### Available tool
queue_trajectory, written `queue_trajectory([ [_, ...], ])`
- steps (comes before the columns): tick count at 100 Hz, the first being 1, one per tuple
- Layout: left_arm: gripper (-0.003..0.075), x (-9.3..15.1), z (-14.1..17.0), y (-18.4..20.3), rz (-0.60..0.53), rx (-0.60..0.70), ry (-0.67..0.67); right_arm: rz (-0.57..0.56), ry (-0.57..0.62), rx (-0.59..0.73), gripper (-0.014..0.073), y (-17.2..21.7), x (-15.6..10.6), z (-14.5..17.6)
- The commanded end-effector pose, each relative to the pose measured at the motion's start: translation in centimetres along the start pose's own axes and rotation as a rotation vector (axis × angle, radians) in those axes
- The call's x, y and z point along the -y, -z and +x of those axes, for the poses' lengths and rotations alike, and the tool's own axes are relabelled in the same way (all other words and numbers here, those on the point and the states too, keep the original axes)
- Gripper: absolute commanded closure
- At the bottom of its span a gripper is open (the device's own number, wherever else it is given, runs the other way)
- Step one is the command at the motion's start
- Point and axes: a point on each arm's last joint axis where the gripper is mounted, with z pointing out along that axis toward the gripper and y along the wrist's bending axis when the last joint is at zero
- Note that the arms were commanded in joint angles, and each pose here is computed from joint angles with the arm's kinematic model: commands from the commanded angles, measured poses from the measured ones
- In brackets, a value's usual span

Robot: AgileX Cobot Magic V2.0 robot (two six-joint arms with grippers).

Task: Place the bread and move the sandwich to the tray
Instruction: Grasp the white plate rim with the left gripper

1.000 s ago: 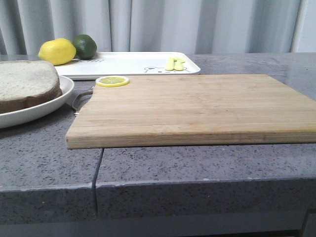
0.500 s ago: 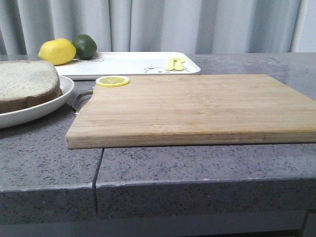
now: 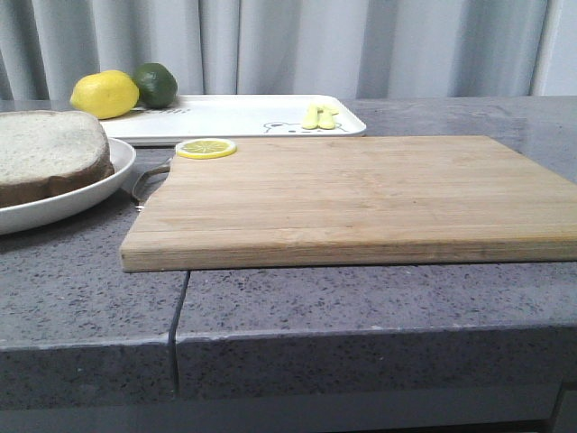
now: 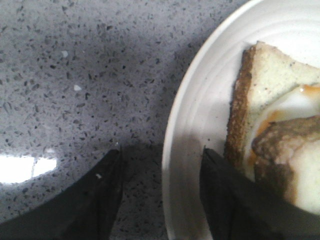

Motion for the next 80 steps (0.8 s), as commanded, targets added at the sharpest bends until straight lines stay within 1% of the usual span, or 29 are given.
queue_trajectory([
  [1, 0.0386, 0.75, -0.98, 1.30, 0.022, 0.081, -0.003, -0.005, 0.037, 0.061, 0.0232, 0.03, 0.04, -1.17],
  [35, 0.0395, 0.72, -1.13, 1.31, 0.019, 0.097, -0.002, -0.005, 0.037, 0.061, 0.0232, 0.03, 0.04, -1.17],
  [44, 0.0454, 0.73, -1.13, 1.31, 0.021, 0.097, -0.001, -0.005, 0.037, 0.061, 0.0232, 0.03, 0.04, -1.17],
  [71, 0.0723, 0.73, -1.13, 1.31, 0.021, 0.097, -0.001, -0.005, 0.037, 0.061, 0.0234, 0.03, 0.04, -1.17],
  [74, 0.0738, 0.74, -1.13, 1.31, 0.022, 0.097, 0.000, -0.005, 0.037, 0.061, 0.0234, 0.03, 0.04, -1.17],
  [80, 0.0739, 0.75, -1.13, 1.31, 0.023, 0.098, 0.002, -0.005, 0.037, 0.061, 0.0234, 0.03, 0.04, -1.17],
])
